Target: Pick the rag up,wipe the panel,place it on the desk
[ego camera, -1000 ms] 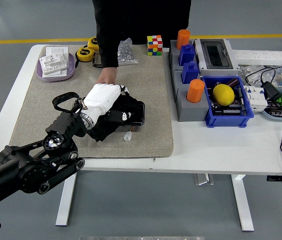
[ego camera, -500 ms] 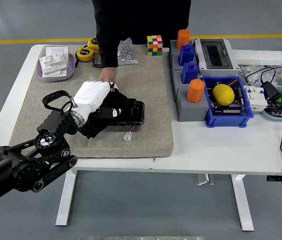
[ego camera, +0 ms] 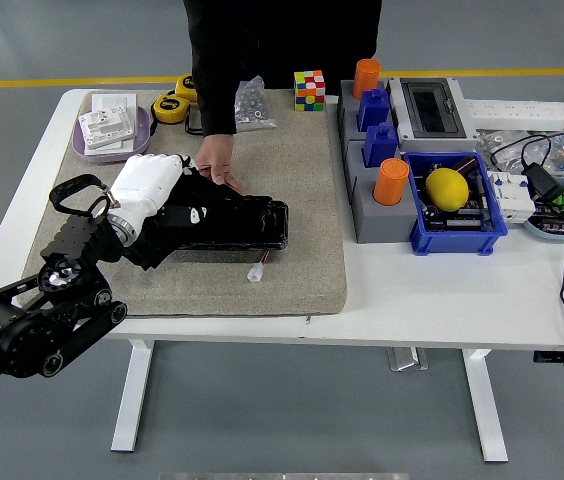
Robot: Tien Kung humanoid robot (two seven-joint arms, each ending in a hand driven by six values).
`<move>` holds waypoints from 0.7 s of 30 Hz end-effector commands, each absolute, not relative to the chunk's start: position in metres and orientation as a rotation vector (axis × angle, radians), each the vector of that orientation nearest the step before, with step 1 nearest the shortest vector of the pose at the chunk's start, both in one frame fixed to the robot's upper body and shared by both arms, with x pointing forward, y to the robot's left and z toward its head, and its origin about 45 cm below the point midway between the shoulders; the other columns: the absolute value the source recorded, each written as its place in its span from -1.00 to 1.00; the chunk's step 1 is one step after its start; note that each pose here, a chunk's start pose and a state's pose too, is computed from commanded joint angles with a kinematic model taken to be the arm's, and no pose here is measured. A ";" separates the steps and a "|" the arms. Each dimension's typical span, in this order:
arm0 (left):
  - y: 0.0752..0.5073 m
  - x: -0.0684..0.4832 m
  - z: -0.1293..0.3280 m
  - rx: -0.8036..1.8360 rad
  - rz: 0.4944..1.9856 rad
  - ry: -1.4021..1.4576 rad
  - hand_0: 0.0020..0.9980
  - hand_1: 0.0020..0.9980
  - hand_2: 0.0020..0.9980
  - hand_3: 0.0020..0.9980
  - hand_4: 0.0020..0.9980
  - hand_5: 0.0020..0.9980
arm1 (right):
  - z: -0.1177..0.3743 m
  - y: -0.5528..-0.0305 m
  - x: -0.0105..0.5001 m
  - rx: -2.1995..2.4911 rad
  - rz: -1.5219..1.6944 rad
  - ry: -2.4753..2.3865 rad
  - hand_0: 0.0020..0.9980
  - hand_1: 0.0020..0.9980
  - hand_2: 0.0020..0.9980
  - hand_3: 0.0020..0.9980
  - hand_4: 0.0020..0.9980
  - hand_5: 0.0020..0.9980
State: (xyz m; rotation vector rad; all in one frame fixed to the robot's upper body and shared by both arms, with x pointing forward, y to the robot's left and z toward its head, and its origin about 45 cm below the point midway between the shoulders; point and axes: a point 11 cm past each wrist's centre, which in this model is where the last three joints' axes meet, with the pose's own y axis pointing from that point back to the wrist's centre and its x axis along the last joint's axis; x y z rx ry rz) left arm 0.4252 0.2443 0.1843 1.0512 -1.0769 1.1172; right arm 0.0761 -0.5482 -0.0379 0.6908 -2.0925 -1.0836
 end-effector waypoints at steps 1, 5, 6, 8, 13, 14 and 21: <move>0.248 0.425 0.184 1.057 1.126 -1.073 -0.47 -0.81 -0.18 -0.51 -1.00 -1.00 | -0.038 -0.548 0.076 0.691 -1.084 -2.092 0.37 -0.08 0.29 0.24 1.00 0.36; 0.260 0.426 0.185 1.077 1.150 -1.068 -0.47 -0.81 -0.19 -0.51 -1.00 -1.00 | -0.038 -0.548 0.076 0.690 -1.086 -2.094 0.38 -0.08 0.29 0.24 1.00 0.36; 0.265 0.427 0.185 1.082 1.164 -1.058 -0.47 -0.81 -0.19 -0.51 -1.00 -1.00 | -0.038 -0.548 0.076 0.690 -1.087 -2.095 0.38 -0.08 0.29 0.24 1.00 0.36; 0.270 0.428 0.188 1.087 1.184 -1.054 -0.47 -0.81 -0.19 -0.51 -1.00 -1.00 | -0.038 -0.548 0.076 0.689 -1.088 -2.096 0.38 -0.08 0.29 0.24 1.00 0.36; 0.279 0.430 0.191 1.094 1.210 -1.050 -0.48 -0.81 -0.19 -0.51 -1.00 -1.00 | -0.037 -0.548 0.077 0.689 -1.086 -2.101 0.37 -0.08 0.29 0.24 1.00 0.36; 0.281 0.430 0.190 1.099 1.212 -1.049 -0.48 -0.81 -0.19 -0.51 -1.00 -1.00 | -0.037 -0.548 0.077 0.689 -1.085 -2.102 0.37 -0.08 0.29 0.24 1.00 0.36; 0.286 0.428 0.187 1.114 1.211 -1.042 -0.47 -0.82 -0.19 -0.51 -1.00 -1.00 | -0.037 -0.549 0.077 0.688 -1.086 -2.102 0.37 -0.08 0.29 0.24 1.00 0.37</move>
